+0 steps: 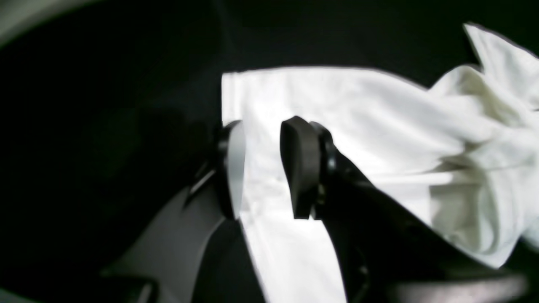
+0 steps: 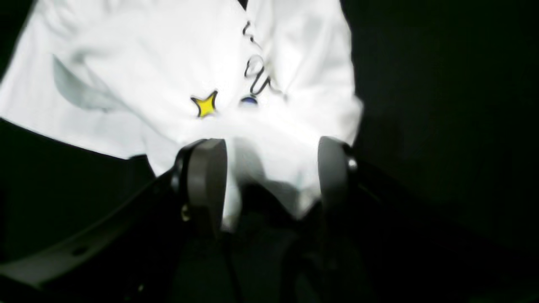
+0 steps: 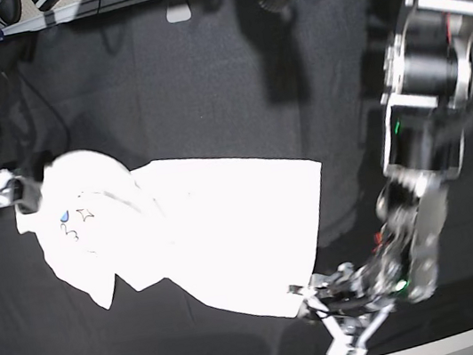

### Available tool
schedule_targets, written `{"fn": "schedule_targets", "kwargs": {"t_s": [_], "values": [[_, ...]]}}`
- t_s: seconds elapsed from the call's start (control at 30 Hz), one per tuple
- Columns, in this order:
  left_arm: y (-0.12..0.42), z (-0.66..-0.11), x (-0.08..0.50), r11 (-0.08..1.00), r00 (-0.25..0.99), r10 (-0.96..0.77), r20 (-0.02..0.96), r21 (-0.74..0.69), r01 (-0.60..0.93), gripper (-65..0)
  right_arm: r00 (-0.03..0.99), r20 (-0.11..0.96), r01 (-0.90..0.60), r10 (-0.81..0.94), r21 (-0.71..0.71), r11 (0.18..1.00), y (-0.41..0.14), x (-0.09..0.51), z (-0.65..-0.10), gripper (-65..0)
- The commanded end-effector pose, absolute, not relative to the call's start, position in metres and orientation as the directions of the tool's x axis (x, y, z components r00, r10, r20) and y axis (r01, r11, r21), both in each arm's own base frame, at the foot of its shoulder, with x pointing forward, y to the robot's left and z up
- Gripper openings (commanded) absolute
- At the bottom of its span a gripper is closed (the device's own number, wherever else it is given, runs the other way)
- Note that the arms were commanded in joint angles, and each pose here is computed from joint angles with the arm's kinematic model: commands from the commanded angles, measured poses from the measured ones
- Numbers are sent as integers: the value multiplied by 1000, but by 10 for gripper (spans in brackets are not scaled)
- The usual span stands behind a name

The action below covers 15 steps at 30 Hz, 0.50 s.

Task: Layout the t-shirt on the table in an organized manner, then fold the t-shirt properly
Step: 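Grasp the shirt hem with the left gripper and pull it outward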

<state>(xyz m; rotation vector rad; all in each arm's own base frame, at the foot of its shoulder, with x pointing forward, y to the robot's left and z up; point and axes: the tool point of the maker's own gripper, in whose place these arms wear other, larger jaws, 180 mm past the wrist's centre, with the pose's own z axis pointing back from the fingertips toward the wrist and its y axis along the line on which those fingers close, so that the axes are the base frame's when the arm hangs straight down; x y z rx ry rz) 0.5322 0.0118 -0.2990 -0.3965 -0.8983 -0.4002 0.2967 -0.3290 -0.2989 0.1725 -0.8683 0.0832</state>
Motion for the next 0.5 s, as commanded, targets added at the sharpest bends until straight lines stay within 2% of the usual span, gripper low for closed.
{"fn": "schedule_targets", "kwargs": {"t_s": [0.0, 0.27, 0.47], "values": [[5, -266, 553, 852, 503, -121, 856, -170, 495, -480, 603, 797, -148, 9, 101, 984, -336, 301, -280, -319], [25, -321, 558, 884, 630, 94, 771, -355, 303, -480, 566, 822, -61, -54, 107, 992, -363, 291, -266, -319], [50, -387, 528, 926, 666, 161, 729, -344, 153, -479, 570, 819, -60, -58, 112, 992, -363, 289, -268, -319]]}}
